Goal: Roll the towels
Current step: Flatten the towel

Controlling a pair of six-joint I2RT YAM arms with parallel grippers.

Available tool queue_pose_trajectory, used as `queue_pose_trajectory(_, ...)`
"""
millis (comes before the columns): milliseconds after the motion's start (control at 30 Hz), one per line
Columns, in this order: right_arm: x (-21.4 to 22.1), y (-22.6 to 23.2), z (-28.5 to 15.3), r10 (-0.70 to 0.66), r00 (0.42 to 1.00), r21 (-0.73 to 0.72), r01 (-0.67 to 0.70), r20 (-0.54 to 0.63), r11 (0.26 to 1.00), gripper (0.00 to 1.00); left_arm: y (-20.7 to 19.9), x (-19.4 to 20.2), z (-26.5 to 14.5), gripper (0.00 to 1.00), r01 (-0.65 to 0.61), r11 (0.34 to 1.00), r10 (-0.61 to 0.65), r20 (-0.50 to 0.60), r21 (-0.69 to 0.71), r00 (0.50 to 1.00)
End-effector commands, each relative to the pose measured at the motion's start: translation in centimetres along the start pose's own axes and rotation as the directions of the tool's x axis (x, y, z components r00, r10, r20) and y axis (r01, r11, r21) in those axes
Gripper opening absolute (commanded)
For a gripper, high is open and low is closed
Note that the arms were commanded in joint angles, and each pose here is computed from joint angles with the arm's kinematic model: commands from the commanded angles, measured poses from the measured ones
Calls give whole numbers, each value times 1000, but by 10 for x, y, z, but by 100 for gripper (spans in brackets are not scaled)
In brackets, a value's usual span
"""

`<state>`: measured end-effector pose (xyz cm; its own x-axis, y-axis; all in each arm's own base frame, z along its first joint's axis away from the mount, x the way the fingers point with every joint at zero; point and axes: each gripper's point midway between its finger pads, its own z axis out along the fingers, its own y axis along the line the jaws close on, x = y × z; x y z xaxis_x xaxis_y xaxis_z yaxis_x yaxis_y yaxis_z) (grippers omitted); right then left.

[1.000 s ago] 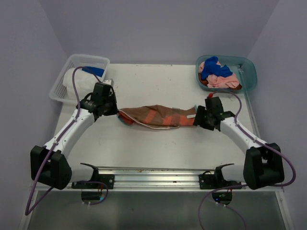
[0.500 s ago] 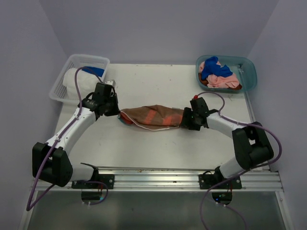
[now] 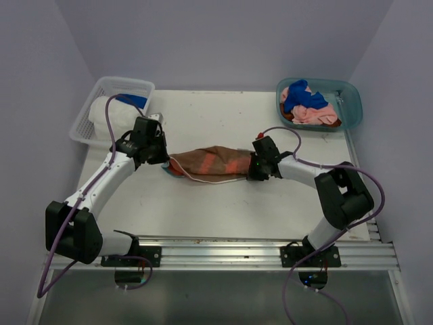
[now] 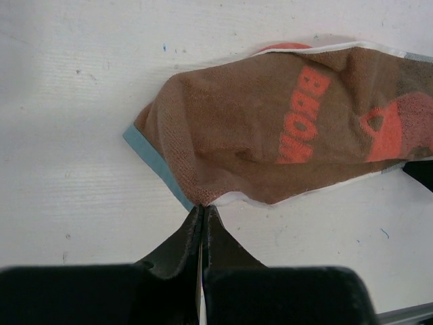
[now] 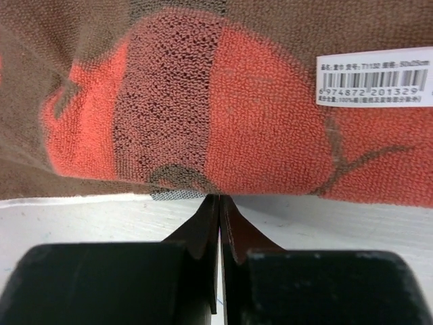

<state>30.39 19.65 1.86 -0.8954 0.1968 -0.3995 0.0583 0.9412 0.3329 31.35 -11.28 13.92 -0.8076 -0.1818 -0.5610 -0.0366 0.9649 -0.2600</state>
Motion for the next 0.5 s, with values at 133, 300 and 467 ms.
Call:
queue_pose_trajectory(133,-42,2,-34,-20,989,59,11,145,998,0,-1,-15,-11,0,-8,1000,8,53,6,999)
queue_pose_trajectory(300,-49,-8,-70,-14,971,87,-7,239,996,0,-3,-19,-17,0,-16,1000,15,66,11,998)
queue_pose_trajectory(467,-68,9,-109,6,943,-7,-3,333,1000,0,-12,-25,-11,0,-23,998,19,71,54,997)
